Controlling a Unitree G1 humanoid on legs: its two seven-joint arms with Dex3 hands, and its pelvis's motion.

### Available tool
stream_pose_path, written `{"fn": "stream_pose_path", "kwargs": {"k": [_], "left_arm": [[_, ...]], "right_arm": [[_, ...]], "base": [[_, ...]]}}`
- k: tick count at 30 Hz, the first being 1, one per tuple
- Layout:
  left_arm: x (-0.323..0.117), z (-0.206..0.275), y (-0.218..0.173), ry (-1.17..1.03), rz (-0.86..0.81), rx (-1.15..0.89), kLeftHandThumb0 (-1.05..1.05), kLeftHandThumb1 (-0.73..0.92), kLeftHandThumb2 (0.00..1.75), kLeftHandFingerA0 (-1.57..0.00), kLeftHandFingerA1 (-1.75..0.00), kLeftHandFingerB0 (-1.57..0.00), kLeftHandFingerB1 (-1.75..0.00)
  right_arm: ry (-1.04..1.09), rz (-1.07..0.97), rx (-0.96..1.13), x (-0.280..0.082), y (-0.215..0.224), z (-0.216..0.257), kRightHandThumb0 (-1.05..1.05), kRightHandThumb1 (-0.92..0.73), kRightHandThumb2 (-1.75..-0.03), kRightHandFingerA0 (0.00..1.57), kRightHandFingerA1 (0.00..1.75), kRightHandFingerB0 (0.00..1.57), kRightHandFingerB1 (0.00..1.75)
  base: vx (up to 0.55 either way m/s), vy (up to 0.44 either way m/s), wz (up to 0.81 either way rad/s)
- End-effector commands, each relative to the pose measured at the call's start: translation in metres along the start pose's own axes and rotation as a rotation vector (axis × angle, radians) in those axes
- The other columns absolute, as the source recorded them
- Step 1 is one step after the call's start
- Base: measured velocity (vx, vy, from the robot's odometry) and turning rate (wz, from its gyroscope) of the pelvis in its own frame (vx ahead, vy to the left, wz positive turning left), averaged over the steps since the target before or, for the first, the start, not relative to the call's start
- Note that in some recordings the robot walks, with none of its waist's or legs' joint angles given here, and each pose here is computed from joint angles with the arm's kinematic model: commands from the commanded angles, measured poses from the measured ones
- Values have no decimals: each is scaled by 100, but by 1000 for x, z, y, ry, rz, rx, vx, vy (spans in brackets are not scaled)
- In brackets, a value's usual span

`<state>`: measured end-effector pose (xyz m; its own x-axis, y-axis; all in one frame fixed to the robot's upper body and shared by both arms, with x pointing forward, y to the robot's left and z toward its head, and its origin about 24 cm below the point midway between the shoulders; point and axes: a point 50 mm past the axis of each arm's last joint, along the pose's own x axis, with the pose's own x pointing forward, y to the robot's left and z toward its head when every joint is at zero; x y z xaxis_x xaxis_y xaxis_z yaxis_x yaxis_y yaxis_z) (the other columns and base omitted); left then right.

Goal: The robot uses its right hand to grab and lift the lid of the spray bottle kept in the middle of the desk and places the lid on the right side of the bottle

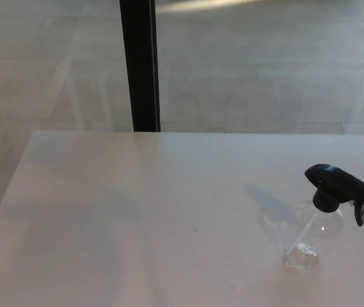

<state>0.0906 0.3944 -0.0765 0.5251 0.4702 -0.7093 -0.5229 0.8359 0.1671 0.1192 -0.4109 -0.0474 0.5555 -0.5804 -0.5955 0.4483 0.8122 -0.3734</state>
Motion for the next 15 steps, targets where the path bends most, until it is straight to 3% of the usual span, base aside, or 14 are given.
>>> {"fn": "stream_pose_path", "kwargs": {"k": [1,2,3,5,6,7,8,9,10,12,13,14,15], "left_arm": [[-1,13,11,-72,-39,-130,-105,50,81,-55,-120,-26,-106],[-2,12,12,-70,-41,-138,-105,47,83,-55,-122,-24,-113],[-2,12,11,-72,-47,-144,-105,42,114,-66,-112,-30,-91],[-1,14,10,-78,-55,-126,-105,37,114,-62,-109,-17,-84],[-1,14,10,-78,-56,-126,-105,50,81,-56,-118,-28,-106],[-1,14,11,-79,-59,-126,-105,50,81,-56,-119,-27,-107],[-1,15,11,-80,-64,-148,-103,40,114,-65,-112,-32,-93],[-1,14,11,-80,-62,-161,-105,48,83,-56,-122,-27,-115],[-1,14,12,-78,-55,-159,-105,40,113,-65,-112,-35,-95],[-1,15,12,-80,-54,-158,-105,40,113,-65,-112,-35,-95],[-1,15,12,-76,-52,-147,-105,49,81,-57,-119,-29,-107],[-1,15,12,-78,-55,-145,-105,49,82,-54,-119,-28,-106],[-1,15,12,-79,-57,-142,-105,49,82,-54,-119,-28,-106]], "right_arm": [[-167,-99,209,3,-34,46,-79,-60,-101,0,44,6,25],[-231,-102,255,3,-41,72,-77,-60,-102,2,37,2,22],[-307,-103,279,1,-43,91,-82,-59,-103,3,35,0,20],[-416,-109,296,-3,-47,129,-91,-61,-106,4,49,8,14],[-455,-134,328,-6,-48,147,-103,-76,-63,0,68,0,44],[-500,-132,308,-10,-49,167,-105,-77,-66,3,111,0,61],[-558,-107,288,-16,-48,183,-105,-54,-106,9,88,0,66],[-683,-62,270,-29,-43,215,-68,-4,-91,24,86,4,70],[-743,-26,249,-40,-38,234,-80,-8,-94,25,90,1,73],[-745,-21,249,-41,-36,236,-80,-8,-94,25,90,1,73],[-833,21,208,-59,-27,262,-78,-8,-94,22,86,10,74],[-865,47,180,-66,-22,270,-73,-11,-94,12,79,0,68],[-876,58,168,-69,-21,273,-73,-11,-94,12,79,0,68]], "base": [[0,0,0],[0,0,0],[0,0,0],[0,0,0],[0,0,0],[0,0,0],[0,0,0],[0,0,0],[0,0,0],[0,0,3],[0,0,7],[0,0,8],[0,0,0]]}}
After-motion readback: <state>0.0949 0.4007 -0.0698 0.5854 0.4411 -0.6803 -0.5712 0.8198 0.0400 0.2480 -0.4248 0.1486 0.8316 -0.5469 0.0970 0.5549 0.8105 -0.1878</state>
